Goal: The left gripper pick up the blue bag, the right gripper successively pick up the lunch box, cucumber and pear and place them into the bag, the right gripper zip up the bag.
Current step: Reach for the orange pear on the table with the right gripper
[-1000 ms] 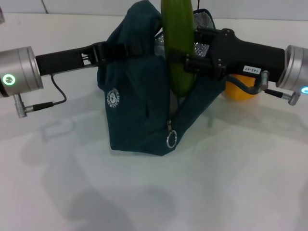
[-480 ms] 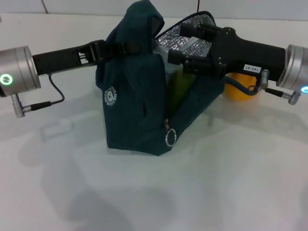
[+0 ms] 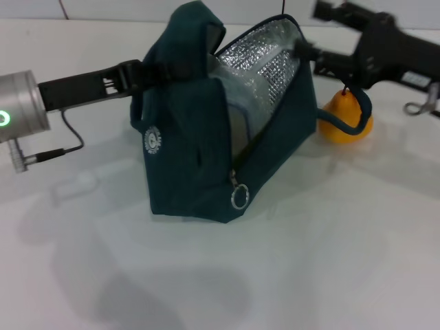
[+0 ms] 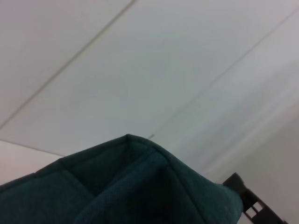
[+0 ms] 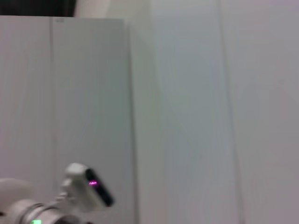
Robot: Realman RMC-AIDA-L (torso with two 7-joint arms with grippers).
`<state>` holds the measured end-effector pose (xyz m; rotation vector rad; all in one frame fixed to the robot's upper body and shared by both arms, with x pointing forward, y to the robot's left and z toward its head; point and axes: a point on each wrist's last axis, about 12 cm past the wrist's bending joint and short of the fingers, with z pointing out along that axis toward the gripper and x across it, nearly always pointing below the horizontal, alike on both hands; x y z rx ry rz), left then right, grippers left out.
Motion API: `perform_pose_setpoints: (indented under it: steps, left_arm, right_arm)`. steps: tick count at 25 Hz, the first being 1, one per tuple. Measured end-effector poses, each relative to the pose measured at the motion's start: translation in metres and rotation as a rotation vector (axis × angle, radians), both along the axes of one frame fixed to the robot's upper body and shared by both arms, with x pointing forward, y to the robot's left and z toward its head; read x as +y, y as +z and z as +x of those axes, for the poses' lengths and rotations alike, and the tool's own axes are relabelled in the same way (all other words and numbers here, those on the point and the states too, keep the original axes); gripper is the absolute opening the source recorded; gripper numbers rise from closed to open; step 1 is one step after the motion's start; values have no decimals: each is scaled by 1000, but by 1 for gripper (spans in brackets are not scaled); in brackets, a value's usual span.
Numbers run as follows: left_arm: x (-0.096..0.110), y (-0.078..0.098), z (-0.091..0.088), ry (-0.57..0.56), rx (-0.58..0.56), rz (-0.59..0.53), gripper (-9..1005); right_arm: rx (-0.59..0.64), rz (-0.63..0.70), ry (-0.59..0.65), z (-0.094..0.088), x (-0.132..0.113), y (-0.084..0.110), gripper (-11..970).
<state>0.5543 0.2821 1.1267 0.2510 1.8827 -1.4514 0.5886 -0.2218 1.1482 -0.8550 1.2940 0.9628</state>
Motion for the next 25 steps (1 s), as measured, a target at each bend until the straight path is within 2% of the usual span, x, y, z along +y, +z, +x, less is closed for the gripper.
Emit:
perform_pose_setpoints:
  steps: [6, 13, 20, 25]
  left_arm:
    - [16, -8, -10, 58, 9, 0, 44]
    - [27, -13, -18, 101, 18, -5, 44]
    - [29, -14, -19, 107, 20, -3, 44]
    - [29, -14, -19, 106, 19, -3, 44]
  right_arm:
    - [11, 39, -163, -3, -46, 0, 809]
    - [65, 80, -338, -15, -88, -17, 807]
    - [143, 91, -416, -20, -101, -35, 807]
    - [182, 58, -438, -24, -101, -46, 807]
